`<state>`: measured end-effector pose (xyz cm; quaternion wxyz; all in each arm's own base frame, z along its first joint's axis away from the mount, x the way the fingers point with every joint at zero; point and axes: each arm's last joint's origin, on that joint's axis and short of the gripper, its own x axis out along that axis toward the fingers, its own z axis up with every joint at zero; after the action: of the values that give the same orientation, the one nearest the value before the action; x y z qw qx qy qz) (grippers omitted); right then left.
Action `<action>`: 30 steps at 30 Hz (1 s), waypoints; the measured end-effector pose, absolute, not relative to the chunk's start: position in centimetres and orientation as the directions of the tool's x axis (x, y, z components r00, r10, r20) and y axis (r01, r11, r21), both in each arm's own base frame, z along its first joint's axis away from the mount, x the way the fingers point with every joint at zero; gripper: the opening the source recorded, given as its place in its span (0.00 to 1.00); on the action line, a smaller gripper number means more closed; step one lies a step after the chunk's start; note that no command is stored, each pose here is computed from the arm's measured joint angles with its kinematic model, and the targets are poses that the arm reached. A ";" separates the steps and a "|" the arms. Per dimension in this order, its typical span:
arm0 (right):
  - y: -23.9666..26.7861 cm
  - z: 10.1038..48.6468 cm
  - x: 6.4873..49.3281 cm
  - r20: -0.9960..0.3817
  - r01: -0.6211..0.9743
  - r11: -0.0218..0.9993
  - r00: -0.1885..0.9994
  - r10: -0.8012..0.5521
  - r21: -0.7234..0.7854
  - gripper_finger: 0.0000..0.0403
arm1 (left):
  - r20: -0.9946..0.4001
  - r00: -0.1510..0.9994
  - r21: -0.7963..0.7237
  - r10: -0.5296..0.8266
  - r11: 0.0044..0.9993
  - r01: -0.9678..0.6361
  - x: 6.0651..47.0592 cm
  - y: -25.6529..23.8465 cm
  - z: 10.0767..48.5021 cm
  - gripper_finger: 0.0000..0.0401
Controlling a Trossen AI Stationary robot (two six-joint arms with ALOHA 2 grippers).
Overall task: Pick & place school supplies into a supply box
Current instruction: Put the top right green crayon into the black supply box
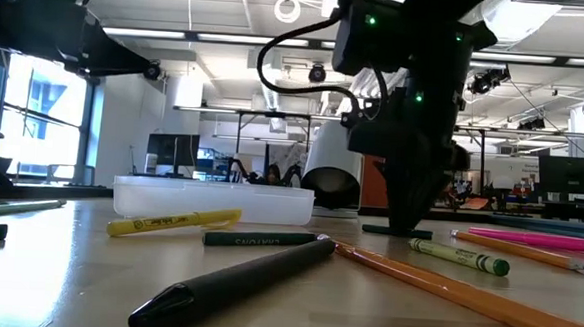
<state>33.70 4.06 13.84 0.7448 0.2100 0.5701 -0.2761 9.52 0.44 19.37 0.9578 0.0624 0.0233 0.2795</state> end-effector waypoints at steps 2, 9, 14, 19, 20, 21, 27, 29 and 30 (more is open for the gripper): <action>3.9 13.7 34.0 -0.948 0.626 0.780 0.237 -0.212 -0.018 0.20 | -0.010 0.843 0.132 0.538 0.836 -0.532 9.5 0.4 19.4 0.56; 3.6 11.4 33.6 -0.895 0.562 0.820 0.414 -0.165 0.109 0.14 | -0.011 0.843 0.133 0.537 0.837 -0.531 9.5 0.4 19.4 0.56; 3.0 10.2 32.3 -0.898 0.613 0.784 0.393 -0.197 0.096 0.02 | -0.024 0.847 0.142 0.531 0.841 -0.522 9.5 0.4 19.2 0.56; 3.7 10.5 33.0 -0.863 0.519 0.854 0.438 -0.252 0.015 0.04 | -0.029 0.847 0.145 0.530 0.841 -0.521 9.5 0.4 19.1 0.56; 3.9 10.7 33.3 -0.853 0.495 0.869 0.448 -0.267 -0.011 0.03 | -0.029 0.847 0.145 0.530 0.841 -0.521 9.5 0.4 19.1 0.56; 4.2 11.1 33.7 -0.845 0.471 0.881 0.454 -0.282 -0.041 0.02 | -0.029 0.847 0.145 0.530 0.841 -0.521 9.5 0.4 19.1 0.56; 5.3 15.1 36.1 -0.839 0.396 0.914 0.466 -0.282 -0.088 0.03 | -0.030 0.847 0.145 0.530 0.841 -0.521 9.5 0.4 19.1 0.56; 5.5 16.6 36.6 -0.849 0.390 0.916 0.450 -0.276 -0.091 0.02 | -0.031 0.847 0.146 0.530 0.841 -0.521 9.5 0.4 19.1 0.56; 5.6 17.3 36.9 -0.853 0.387 0.917 0.441 -0.278 -0.098 0.02 | -0.032 0.847 0.147 0.530 0.841 -0.521 9.5 0.4 19.1 0.56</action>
<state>36.86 5.56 17.33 0.8471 0.0557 0.4907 -0.1961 9.53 0.41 19.12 0.9588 0.0666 0.0355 0.2739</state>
